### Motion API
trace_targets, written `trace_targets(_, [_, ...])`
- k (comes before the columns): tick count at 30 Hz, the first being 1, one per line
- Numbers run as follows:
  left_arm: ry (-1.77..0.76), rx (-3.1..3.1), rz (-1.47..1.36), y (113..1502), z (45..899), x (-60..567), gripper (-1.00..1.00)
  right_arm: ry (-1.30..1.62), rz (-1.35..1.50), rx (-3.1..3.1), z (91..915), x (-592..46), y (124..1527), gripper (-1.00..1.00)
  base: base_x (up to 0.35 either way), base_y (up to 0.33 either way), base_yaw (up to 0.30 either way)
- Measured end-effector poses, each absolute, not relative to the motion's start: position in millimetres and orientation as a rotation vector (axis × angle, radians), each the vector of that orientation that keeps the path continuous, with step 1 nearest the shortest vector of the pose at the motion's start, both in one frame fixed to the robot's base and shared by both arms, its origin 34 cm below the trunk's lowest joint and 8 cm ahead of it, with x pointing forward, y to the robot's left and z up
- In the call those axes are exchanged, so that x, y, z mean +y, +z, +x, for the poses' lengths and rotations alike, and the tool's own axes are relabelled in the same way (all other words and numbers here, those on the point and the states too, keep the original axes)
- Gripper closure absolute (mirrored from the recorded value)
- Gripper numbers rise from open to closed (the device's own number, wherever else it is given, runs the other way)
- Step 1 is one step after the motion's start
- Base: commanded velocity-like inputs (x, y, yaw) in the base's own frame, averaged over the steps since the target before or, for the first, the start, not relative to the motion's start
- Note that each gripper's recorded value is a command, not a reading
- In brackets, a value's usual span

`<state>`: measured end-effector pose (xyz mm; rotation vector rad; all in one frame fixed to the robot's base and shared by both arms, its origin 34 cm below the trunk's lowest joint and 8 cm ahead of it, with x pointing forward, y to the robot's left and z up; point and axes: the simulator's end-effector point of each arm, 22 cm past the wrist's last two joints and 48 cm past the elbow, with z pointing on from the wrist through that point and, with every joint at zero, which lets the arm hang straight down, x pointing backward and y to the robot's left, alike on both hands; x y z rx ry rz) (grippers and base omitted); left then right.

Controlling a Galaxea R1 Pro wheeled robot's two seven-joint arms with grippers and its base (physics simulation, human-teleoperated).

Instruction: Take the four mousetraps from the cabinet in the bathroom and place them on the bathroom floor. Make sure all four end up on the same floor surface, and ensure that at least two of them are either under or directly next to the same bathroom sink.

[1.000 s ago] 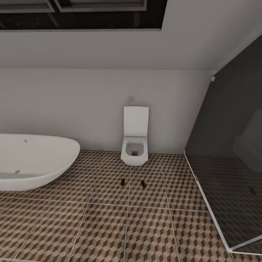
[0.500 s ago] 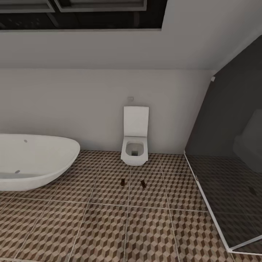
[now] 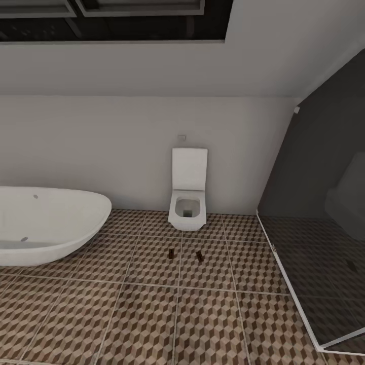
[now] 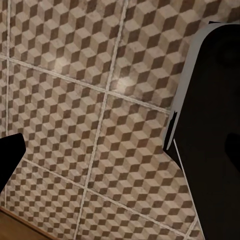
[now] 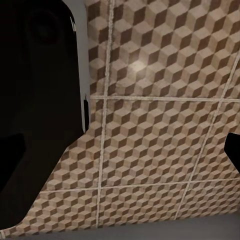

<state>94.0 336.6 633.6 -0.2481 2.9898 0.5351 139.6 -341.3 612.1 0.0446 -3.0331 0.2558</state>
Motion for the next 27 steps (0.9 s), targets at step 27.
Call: trace_targets(27, [0.535,2.990,-0.248,633.7,93.5,336.6,-1.00,0.256,0.045,-3.033,139.6,-341.3,612.1,-1.00,0.000,0.000,0.000])
